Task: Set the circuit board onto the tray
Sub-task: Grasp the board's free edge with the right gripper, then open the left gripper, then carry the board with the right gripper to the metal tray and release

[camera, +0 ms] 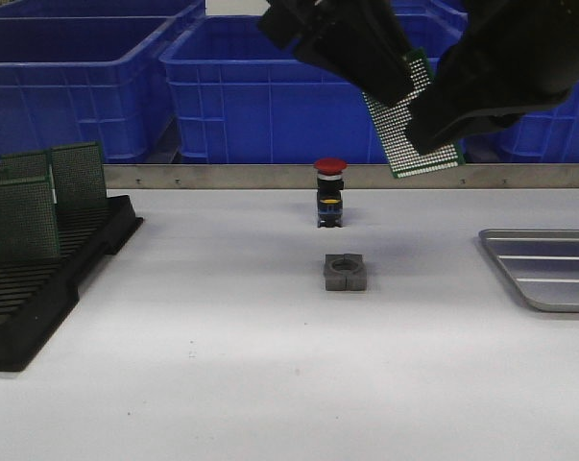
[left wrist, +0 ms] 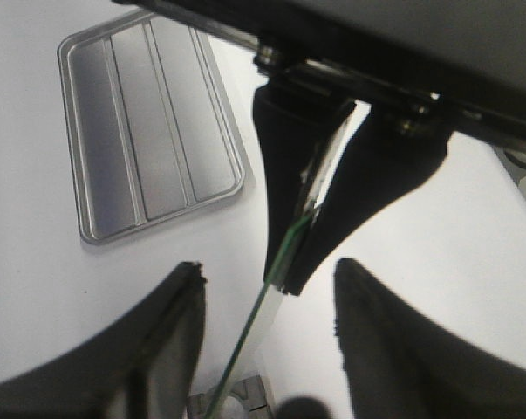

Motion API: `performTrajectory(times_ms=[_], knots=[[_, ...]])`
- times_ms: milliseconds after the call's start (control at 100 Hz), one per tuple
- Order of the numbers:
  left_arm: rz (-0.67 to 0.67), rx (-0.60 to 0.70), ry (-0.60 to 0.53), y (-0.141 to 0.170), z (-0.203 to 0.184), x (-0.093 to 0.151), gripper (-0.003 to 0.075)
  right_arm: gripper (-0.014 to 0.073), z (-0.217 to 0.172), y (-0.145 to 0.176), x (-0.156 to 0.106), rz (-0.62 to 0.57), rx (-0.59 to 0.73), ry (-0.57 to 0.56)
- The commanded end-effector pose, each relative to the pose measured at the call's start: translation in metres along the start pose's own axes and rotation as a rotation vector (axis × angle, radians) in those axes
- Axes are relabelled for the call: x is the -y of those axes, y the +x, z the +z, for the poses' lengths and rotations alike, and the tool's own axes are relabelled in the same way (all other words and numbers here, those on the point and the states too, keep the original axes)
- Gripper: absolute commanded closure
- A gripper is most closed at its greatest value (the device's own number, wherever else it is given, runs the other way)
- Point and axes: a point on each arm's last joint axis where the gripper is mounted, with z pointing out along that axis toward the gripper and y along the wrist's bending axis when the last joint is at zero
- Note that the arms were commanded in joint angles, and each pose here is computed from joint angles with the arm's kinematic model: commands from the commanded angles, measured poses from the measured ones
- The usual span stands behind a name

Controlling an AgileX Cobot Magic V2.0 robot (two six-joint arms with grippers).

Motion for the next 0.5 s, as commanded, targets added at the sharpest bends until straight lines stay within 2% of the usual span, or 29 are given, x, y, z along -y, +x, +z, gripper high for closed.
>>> performTrajectory(times_ms=[0, 210, 360, 490], knots=[[0.008, 0.08, -0.091, -0.022, -0.036, 0.0, 0.0245, 0.0665, -0.011, -0.012, 0.013, 0.089, 0.063, 0.037], [-0.031, 0.064, -0.1, -0.003, -0.051, -0.006, 0.0247, 0.0665, -0.014, 0.015, 0.06, 0.364, -0.022, 0.11], [-0.036, 0.062, -0.104, -0.001, -0.053, -0.007, 0.0247, 0.0665, -0.003, 0.053, 0.102, 0.59, -0.126, 0.174], [-0.036, 0.062, -0.104, -0.001, -0.053, -0.007, 0.0247, 0.0665, 0.013, 0.08, 0.124, 0.68, -0.196, 0.22]])
